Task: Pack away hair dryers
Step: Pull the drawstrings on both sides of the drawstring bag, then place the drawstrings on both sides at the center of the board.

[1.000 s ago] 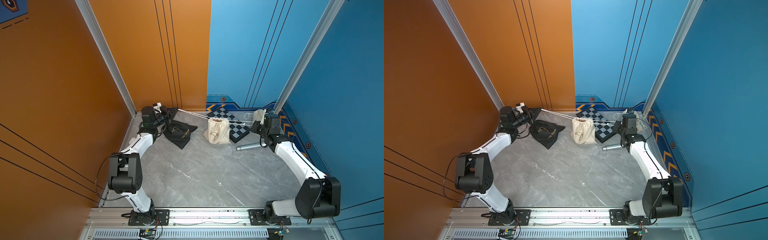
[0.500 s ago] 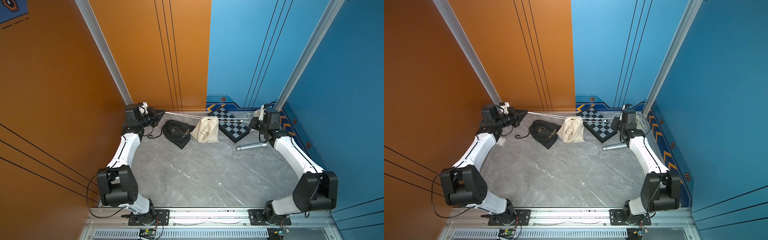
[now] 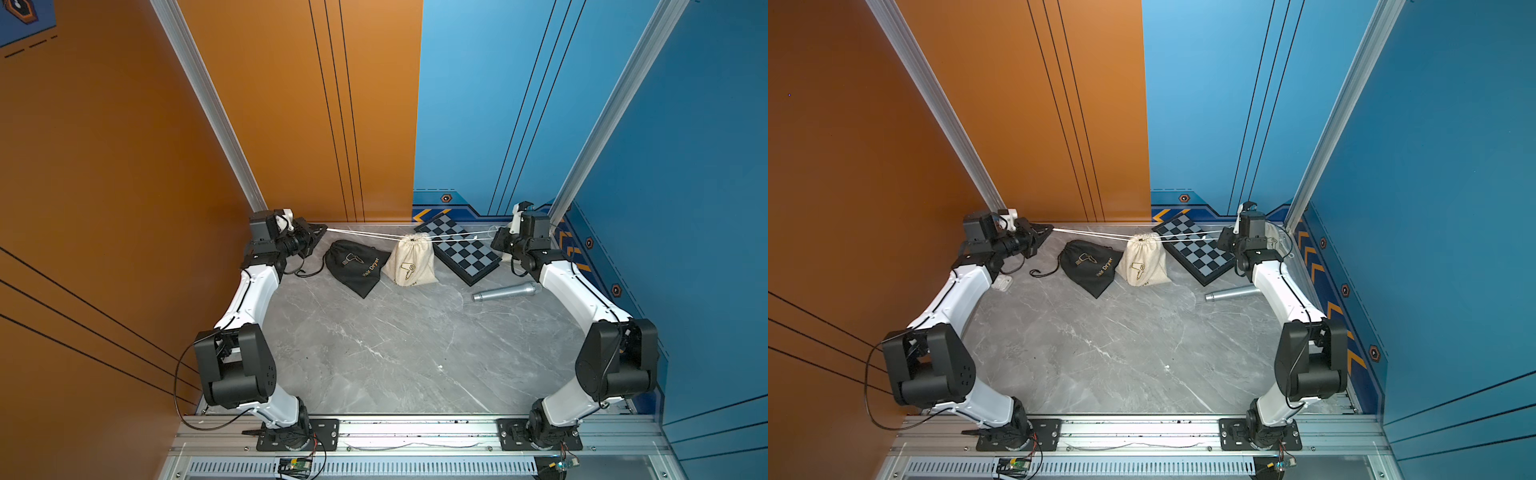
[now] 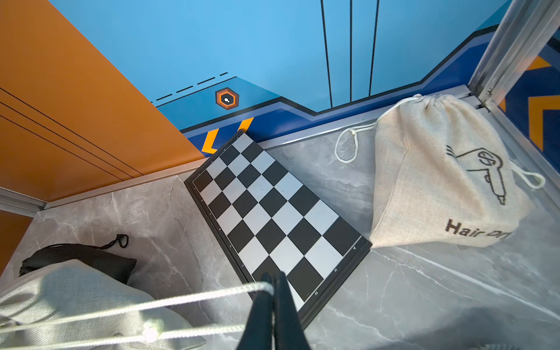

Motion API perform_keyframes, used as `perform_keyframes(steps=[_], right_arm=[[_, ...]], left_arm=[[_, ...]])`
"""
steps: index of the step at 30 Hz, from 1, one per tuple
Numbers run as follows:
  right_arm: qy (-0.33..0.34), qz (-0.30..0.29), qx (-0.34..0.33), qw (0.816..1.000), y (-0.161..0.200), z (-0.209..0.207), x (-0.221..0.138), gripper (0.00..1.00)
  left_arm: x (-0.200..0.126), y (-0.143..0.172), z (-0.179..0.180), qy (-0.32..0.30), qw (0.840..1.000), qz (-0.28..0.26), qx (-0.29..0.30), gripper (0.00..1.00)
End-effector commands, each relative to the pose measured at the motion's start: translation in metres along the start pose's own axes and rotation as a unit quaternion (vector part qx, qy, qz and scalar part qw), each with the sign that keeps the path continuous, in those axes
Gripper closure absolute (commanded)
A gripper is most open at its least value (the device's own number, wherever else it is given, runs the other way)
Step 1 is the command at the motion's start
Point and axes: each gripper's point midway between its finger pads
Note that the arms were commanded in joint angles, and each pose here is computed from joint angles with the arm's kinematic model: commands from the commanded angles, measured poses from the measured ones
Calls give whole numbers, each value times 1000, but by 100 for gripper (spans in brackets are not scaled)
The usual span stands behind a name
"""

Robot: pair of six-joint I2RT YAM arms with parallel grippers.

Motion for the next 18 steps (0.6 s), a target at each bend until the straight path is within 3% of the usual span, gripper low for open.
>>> perform_keyframes(steps=[1,9,18], right_arm=[[67,-60,5,996,-40,-38,-2,100],[72,-79,-4,994,-60,-50,4,100],[95,-94,11,991,-68,-81,-14,100]], left_arm=[[-1,-36,-12,15,996,-76,36,100],[31,-21,-20,21,998,-48,47,100],[65,-6,-32,29,998,-25,56,100]])
Point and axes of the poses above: each gripper's point midway between its finger pads, its own x axis out along the fingers, its own z axis along the line the jaws close on, y = z × x, and after that the axes turned 14 degrees about -x, right-handed
